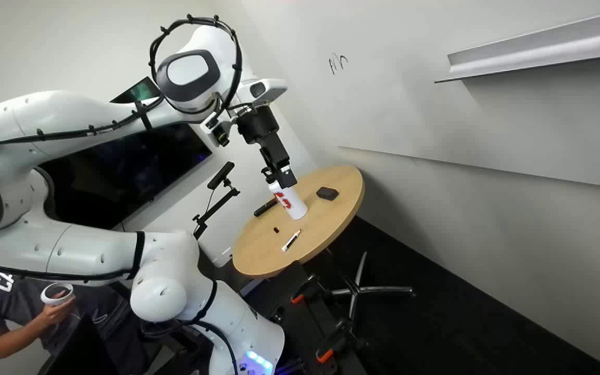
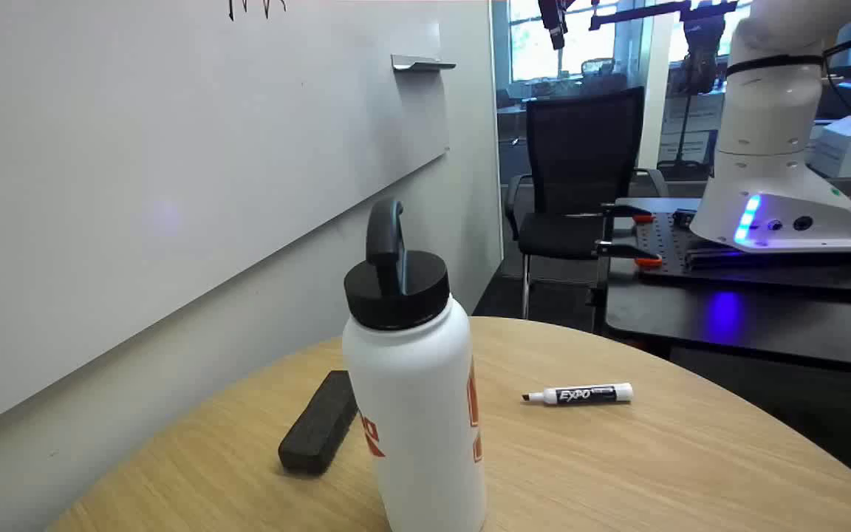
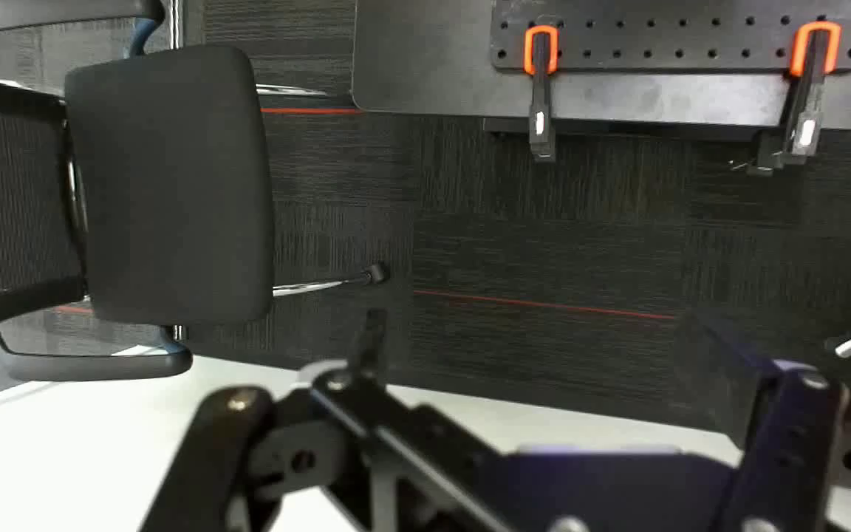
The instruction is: Take the lid on the bottle and put it on the table
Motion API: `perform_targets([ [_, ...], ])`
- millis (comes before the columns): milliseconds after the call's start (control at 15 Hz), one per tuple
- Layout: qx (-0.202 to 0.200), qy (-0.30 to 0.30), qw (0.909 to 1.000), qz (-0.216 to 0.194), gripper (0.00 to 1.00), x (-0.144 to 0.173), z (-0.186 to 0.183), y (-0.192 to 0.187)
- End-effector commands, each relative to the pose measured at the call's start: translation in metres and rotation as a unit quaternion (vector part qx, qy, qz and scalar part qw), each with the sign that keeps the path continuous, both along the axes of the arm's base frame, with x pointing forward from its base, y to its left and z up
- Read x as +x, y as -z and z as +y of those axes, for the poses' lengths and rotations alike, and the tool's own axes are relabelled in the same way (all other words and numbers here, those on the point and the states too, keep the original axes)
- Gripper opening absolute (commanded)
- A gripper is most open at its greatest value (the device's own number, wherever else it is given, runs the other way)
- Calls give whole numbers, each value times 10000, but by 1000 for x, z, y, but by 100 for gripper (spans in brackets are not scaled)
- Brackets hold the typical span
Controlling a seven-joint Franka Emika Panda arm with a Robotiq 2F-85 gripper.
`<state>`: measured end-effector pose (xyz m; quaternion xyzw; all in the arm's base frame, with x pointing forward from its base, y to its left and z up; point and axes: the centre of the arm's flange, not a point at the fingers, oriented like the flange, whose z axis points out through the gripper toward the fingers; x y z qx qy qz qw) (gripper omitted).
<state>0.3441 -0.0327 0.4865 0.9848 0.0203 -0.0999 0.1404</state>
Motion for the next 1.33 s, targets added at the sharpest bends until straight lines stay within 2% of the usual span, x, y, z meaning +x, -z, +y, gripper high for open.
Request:
perform_targets([
  [0, 0, 0, 10000, 0, 100, 0, 0, 0],
  [333, 0, 0, 10000, 0, 100, 0, 0, 0],
  [467, -62, -205, 9997, -134, 100, -2, 6, -8],
  [733, 53, -1228, 9913, -469, 100, -7, 50, -41],
  [867, 153, -1746, 9828, -584, 100, -13, 82, -60],
  [1000, 311, -2295, 9704, -681, 100, -21, 123, -77],
  [1267, 740, -3334, 9365, -792, 100, -39, 202, -94],
])
